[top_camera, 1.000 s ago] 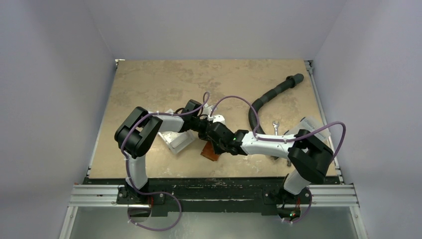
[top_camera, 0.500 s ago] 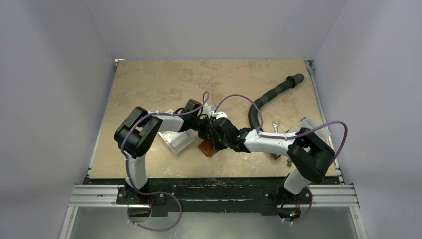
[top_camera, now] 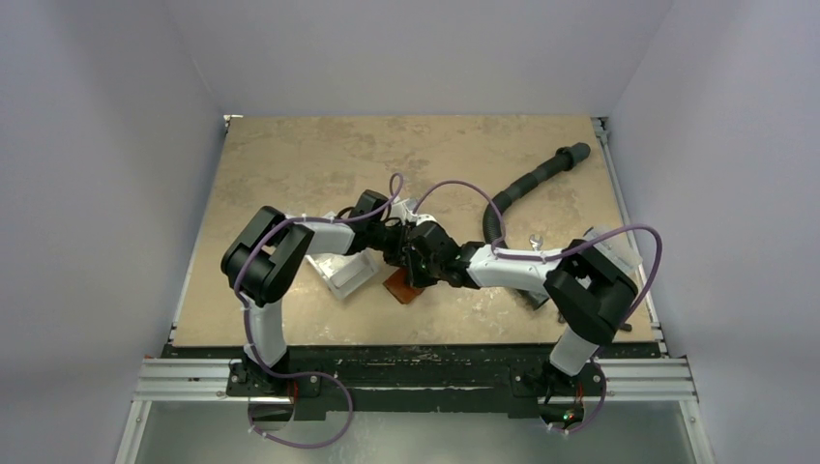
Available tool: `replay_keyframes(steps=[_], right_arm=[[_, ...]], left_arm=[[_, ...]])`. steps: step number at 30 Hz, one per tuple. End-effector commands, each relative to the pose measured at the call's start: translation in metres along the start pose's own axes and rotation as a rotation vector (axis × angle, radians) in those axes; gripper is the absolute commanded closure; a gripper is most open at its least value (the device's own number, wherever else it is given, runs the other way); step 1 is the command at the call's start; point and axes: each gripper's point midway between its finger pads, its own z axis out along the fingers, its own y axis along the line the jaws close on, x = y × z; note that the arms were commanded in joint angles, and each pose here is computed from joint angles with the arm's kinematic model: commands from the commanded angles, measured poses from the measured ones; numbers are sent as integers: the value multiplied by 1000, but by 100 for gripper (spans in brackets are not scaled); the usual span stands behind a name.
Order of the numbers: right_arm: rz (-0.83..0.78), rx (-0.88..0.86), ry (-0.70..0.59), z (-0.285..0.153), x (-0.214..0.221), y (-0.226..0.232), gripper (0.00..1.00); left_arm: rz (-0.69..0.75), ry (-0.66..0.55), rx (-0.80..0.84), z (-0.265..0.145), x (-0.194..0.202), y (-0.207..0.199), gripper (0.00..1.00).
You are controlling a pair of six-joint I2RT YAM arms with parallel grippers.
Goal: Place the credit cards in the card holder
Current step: Close the card holder at the center of the board, then reset both arms
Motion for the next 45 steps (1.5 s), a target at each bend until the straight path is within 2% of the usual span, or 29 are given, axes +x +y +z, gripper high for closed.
replay_keyframes(steps=[1,5,10,11,14,19,23,27,33,40,45], right_arm=[[-57,316,210,23,73,-88,100],[-47,278,208,24,77,-84,100],[-64,138,87,1,32,-46,100],[-70,123,65,-5,23,-40,95],[-90,75,-5,-24,-3,-23,79],[-119,16,-89,-54,-27,-9,70],[-123,25,-120,-70,-23,-18,62],[-112,-3,-172,-90,-22,-20,56],[-101,-12,-257,-121,-29,-24,42],[-73,-13,-459,-182,-57,-31,26],[-31,-21,-672,-260,-90,-34,11]], left_arm=[[-28,68,12,7,21,-1,100],[-25,70,13,7,20,-1,100],[-12,63,17,6,16,-4,100],[-4,63,16,5,15,-5,100],[41,42,20,-1,7,-13,92],[165,13,54,-15,-7,-36,75],[294,-28,36,-33,-17,-52,64],[422,-83,-4,-51,-30,-64,58],[479,-213,-84,-81,-52,-74,51],[404,-334,-133,-110,-61,-94,43],[428,-565,-122,-168,-77,-146,41]])
